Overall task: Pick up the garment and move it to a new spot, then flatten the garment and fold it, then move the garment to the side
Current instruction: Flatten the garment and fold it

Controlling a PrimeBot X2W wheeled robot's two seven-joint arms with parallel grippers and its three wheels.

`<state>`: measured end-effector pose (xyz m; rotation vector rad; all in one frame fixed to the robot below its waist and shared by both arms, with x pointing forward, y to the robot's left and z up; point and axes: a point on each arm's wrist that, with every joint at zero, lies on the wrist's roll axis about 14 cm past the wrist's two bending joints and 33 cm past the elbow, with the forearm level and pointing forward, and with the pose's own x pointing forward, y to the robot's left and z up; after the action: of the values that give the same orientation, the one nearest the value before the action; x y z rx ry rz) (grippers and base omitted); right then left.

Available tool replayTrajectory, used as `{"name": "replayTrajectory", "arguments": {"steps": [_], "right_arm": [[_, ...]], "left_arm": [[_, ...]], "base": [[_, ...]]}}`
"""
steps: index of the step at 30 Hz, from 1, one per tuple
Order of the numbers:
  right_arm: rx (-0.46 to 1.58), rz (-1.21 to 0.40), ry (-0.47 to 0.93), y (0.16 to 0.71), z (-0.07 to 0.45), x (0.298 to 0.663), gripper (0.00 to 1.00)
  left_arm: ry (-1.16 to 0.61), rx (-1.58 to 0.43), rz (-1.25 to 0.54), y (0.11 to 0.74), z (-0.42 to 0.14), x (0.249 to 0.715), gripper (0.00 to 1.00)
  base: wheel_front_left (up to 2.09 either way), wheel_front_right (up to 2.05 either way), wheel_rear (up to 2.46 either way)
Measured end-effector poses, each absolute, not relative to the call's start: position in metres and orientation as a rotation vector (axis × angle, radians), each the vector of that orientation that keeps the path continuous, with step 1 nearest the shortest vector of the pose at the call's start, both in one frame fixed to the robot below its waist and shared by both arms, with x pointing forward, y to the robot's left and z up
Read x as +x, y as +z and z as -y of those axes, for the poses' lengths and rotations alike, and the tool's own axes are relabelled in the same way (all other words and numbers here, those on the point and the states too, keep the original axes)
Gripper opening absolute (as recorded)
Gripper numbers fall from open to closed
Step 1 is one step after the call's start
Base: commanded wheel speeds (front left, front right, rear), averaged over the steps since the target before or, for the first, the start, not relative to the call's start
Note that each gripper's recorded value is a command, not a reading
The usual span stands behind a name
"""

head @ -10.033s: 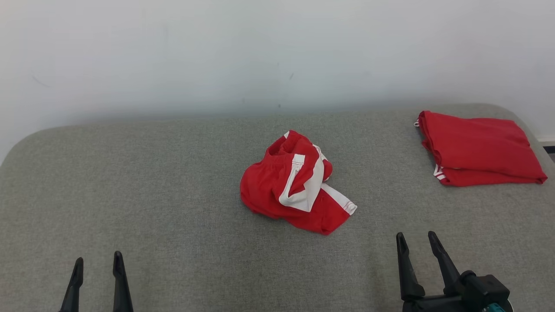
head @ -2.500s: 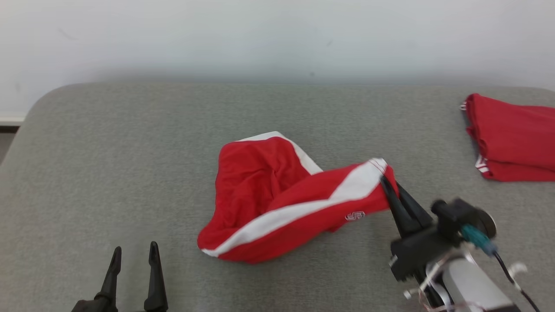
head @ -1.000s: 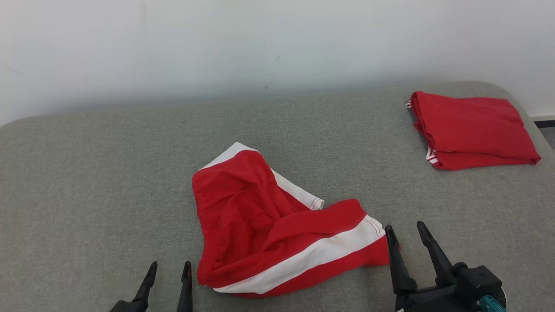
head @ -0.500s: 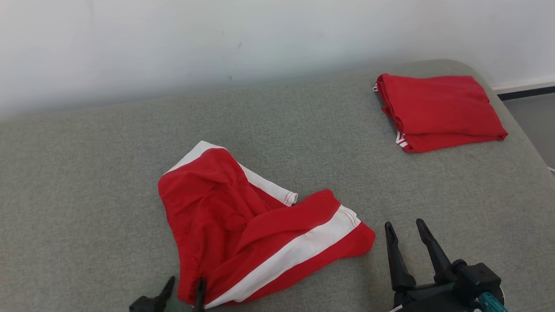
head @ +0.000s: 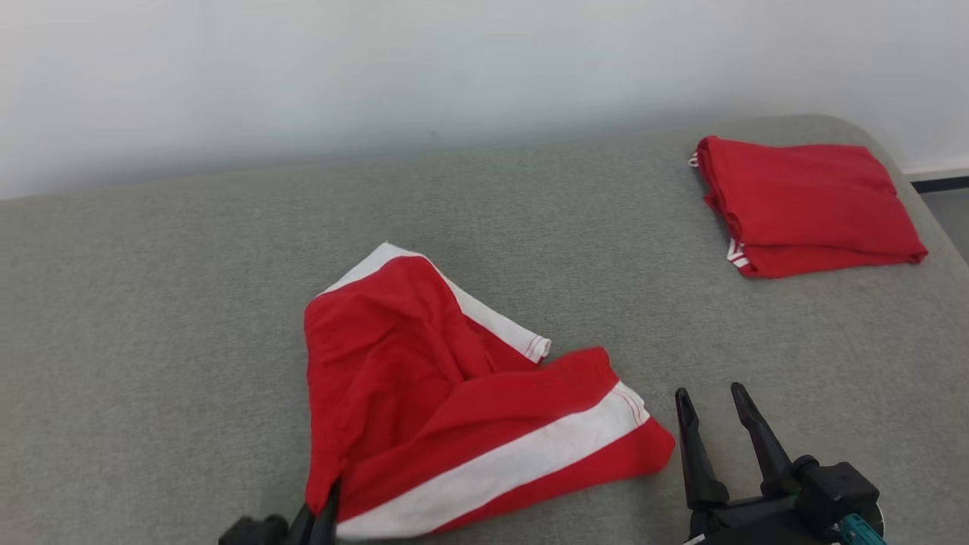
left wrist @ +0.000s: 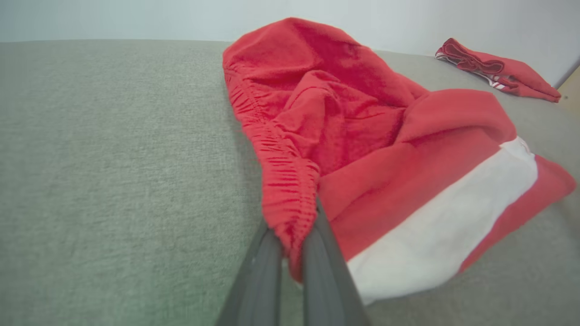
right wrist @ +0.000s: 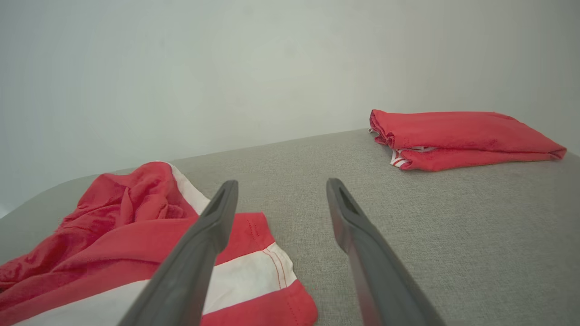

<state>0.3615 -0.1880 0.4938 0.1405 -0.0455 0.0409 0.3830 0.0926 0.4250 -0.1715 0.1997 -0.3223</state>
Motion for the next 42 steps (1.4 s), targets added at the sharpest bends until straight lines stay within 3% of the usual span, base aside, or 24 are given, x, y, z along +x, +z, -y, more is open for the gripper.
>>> {"name": "replayTrajectory", "arguments": {"steps": [12, 31, 32, 33, 34, 35, 42], "right_arm": [[0.157, 0.015, 0.078, 0.484, 0.174, 0.369, 1.00], [0.148, -0.021, -0.012, 0.472, 0.202, 0.358, 1.00], [0.148, -0.025, -0.017, 0.471, 0.203, 0.358, 1.00], [0.149, -0.026, -0.018, 0.471, 0.204, 0.358, 1.00], [0.149, -0.026, -0.018, 0.471, 0.204, 0.358, 1.00], [0.150, -0.026, -0.019, 0.470, 0.204, 0.358, 1.00], [0.164, -0.023, 0.027, 0.472, 0.188, 0.362, 1.00]], "left_arm": [[-0.305, -0.172, -0.235, 0.414, -0.102, 0.349, 0.00], [-0.479, -0.130, -0.215, 0.424, -0.048, 0.411, 0.00], [-0.483, -0.130, -0.221, 0.422, -0.045, 0.414, 0.25], [-0.484, -0.131, -0.219, 0.423, -0.044, 0.414, 0.76], [-0.484, -0.131, -0.219, 0.423, -0.044, 0.414, 0.76], [-0.484, -0.133, -0.218, 0.423, -0.043, 0.414, 1.00], [-0.449, -0.150, -0.187, 0.433, -0.056, 0.399, 1.00]], "base": [[0.00, 0.00, 0.00], [0.00, 0.00, 0.00], [0.00, 0.00, 0.00], [0.00, 0.00, 0.00], [0.00, 0.00, 0.00], [0.00, 0.00, 0.00], [0.00, 0.00, 0.00]]}}
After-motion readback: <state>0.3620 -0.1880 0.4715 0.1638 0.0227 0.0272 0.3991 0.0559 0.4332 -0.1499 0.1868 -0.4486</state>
